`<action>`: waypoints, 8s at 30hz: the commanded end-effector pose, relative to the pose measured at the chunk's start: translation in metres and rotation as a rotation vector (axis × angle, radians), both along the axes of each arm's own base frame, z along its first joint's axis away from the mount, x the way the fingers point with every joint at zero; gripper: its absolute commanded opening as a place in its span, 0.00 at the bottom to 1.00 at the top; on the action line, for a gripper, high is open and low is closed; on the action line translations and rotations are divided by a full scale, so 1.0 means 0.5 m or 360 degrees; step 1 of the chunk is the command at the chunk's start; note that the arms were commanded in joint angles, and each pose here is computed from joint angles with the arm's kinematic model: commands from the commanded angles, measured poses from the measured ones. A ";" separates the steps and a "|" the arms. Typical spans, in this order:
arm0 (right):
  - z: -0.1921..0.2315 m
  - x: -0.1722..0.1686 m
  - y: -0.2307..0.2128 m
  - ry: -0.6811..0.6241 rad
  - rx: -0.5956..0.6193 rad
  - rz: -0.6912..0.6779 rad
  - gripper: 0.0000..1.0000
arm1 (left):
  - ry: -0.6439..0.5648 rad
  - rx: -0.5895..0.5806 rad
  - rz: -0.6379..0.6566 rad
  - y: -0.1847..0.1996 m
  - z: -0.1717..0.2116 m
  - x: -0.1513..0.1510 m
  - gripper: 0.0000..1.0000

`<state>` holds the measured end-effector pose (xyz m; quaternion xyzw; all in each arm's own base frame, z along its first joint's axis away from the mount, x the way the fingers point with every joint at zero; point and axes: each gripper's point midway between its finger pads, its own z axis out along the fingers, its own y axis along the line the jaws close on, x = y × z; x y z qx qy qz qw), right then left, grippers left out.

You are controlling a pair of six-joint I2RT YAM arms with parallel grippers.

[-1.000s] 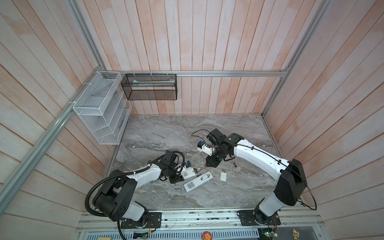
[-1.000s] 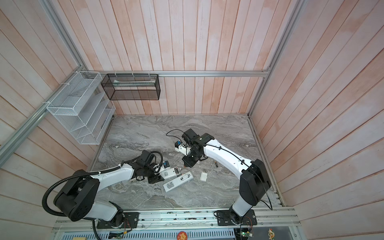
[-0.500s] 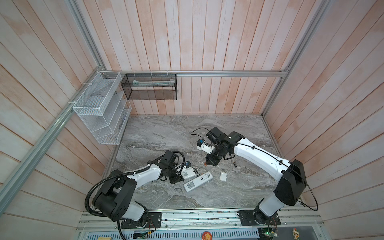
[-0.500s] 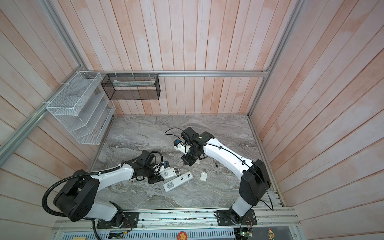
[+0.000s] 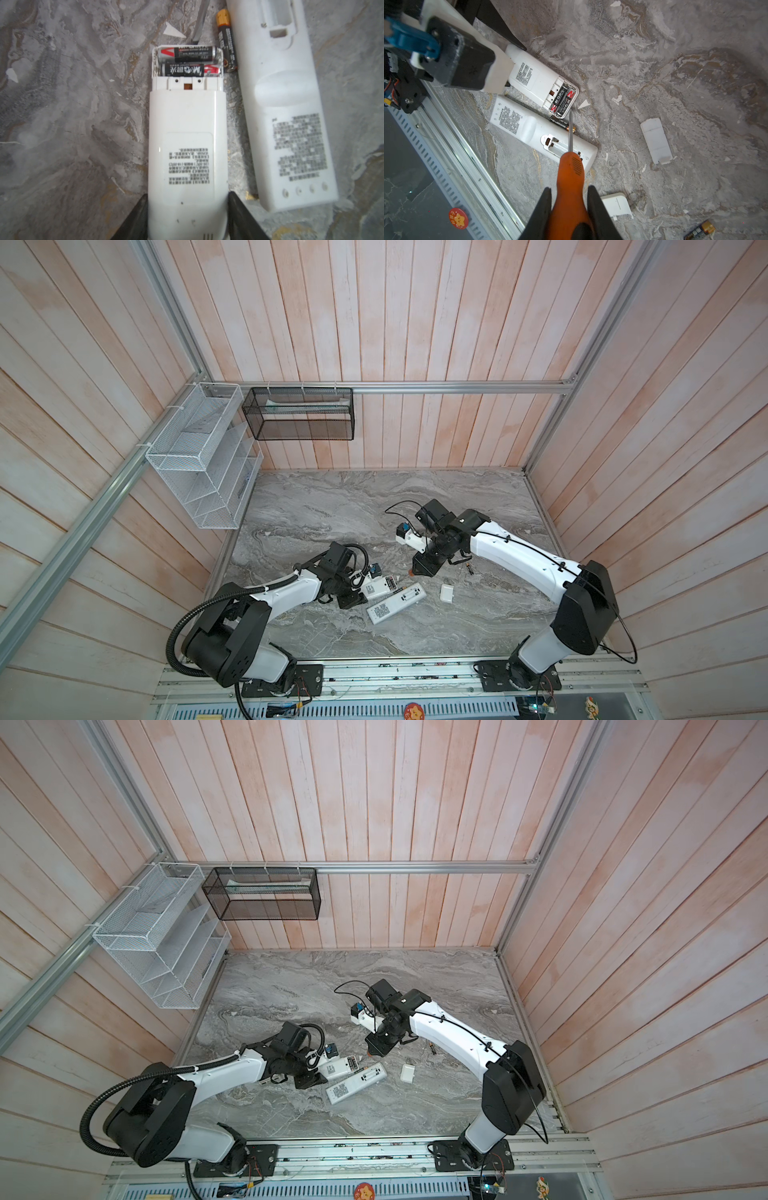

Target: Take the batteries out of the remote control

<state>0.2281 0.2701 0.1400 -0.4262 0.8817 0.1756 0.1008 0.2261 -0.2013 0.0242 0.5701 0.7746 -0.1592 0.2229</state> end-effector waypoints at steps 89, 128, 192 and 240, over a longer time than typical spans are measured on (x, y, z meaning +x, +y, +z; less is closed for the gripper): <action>0.001 -0.011 -0.005 0.0134 0.0264 -0.0186 0.09 | 0.0000 0.0019 -0.0049 0.004 -0.006 -0.021 0.50; 0.044 0.008 0.004 0.0053 0.0354 -0.0268 0.08 | -0.0019 0.0022 -0.0044 0.008 0.000 -0.021 0.50; -0.017 -0.020 0.000 0.0413 0.0037 -0.0267 0.06 | -0.0032 0.0045 -0.0031 0.010 -0.004 -0.014 0.50; 0.106 -0.002 0.083 0.0167 0.0058 -0.0250 0.07 | -0.0027 0.0059 0.0009 0.008 -0.009 -0.003 0.50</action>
